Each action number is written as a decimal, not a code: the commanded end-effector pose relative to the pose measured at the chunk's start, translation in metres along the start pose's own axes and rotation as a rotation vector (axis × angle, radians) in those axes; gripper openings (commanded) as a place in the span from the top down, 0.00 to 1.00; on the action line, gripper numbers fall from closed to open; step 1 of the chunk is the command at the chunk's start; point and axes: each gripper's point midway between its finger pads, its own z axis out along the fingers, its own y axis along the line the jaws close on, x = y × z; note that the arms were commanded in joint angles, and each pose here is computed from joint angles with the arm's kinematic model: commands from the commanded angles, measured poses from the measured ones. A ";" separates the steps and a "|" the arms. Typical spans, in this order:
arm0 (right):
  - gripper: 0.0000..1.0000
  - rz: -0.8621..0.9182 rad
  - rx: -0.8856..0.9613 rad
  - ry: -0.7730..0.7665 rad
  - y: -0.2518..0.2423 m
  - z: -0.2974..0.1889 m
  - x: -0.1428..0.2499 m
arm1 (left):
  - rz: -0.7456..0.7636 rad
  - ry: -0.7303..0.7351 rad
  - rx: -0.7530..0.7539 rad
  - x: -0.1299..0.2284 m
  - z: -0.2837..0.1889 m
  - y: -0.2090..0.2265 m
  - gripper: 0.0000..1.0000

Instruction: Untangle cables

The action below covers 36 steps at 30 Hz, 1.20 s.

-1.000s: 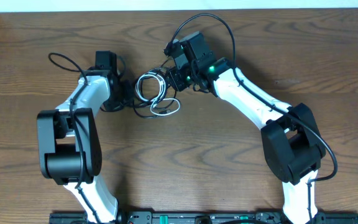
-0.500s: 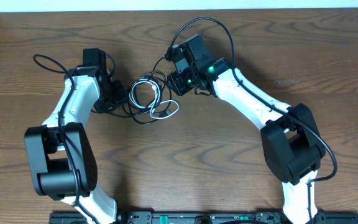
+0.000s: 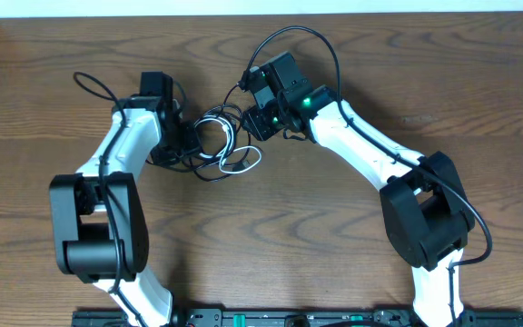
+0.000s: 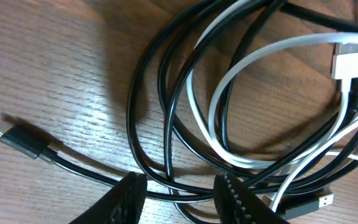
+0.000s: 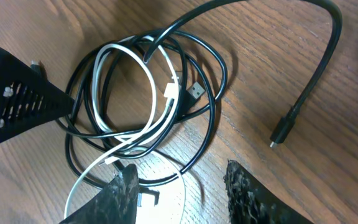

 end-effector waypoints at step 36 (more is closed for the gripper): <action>0.37 -0.015 0.059 0.067 0.027 0.044 0.028 | -0.038 -0.028 -0.156 -0.005 0.034 0.034 0.61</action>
